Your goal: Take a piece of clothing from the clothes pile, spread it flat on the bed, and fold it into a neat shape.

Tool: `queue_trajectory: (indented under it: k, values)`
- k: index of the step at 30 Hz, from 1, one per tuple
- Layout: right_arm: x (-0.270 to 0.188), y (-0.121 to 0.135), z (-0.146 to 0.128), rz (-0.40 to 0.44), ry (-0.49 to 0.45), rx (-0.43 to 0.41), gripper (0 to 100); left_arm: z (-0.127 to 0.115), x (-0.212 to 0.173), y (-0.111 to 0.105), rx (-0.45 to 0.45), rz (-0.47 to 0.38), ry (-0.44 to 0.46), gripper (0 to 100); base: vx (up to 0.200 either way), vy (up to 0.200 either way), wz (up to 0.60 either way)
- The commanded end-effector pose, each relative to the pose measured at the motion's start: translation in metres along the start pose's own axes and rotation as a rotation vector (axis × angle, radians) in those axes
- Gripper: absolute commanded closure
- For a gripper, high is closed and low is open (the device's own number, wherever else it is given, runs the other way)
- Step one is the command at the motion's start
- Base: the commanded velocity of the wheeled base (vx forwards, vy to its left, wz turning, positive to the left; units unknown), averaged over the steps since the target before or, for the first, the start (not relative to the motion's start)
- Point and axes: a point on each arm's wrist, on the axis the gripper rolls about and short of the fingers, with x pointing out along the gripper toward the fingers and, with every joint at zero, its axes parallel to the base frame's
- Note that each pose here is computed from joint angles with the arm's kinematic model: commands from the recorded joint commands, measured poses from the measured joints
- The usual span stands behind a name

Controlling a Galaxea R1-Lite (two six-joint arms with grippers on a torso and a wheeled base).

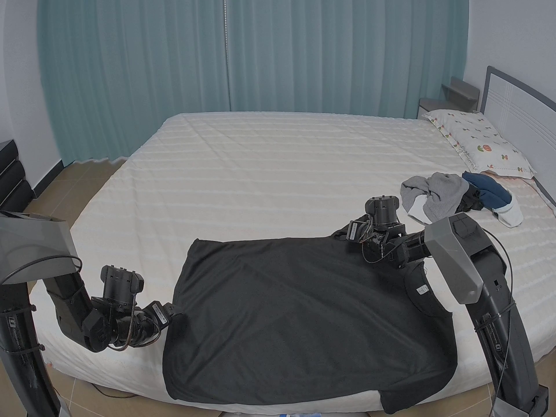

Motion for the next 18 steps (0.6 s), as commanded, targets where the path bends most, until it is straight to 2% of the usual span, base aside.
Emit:
queue_trajectory:
  k: [1, 3, 5, 6, 10, 17, 18]
  values:
    - [0.009, 0.0, -0.004, -0.011, -0.029, 0.012, 100, -0.001, 0.001, 0.001, 0.0, 0.006, 0.005, 0, 0.0, 0.0, 0.0]
    - [0.01, 0.0, -0.005, -0.01, -0.032, 0.014, 100, -0.001, 0.001, 0.001, 0.0, 0.006, 0.005, 0, 0.0, 0.0, 0.0]
    - [0.009, 0.002, -0.002, 0.005, -0.07, 0.021, 100, -0.001, 0.001, 0.001, 0.0, 0.006, 0.005, 0, 0.0, 0.0, 0.0]
    - [0.009, 0.004, 0.005, 0.024, -0.129, 0.029, 100, -0.001, 0.001, 0.001, 0.0, 0.006, 0.005, 0, 0.0, 0.0, 0.0]
    - [0.006, 0.008, 0.012, 0.048, -0.186, 0.035, 100, -0.001, 0.001, 0.001, -0.002, 0.006, 0.005, 0, 0.0, 0.0, 0.0]
    - [0.004, 0.008, 0.02, 0.056, -0.224, 0.03, 100, -0.001, 0.001, 0.001, -0.002, 0.006, 0.005, 0, 0.0, 0.0, 0.0]
    - [0.003, 0.008, 0.024, 0.065, -0.253, 0.026, 100, -0.001, 0.001, 0.001, -0.002, 0.006, 0.005, 0, 0.0, 0.0, 0.0]
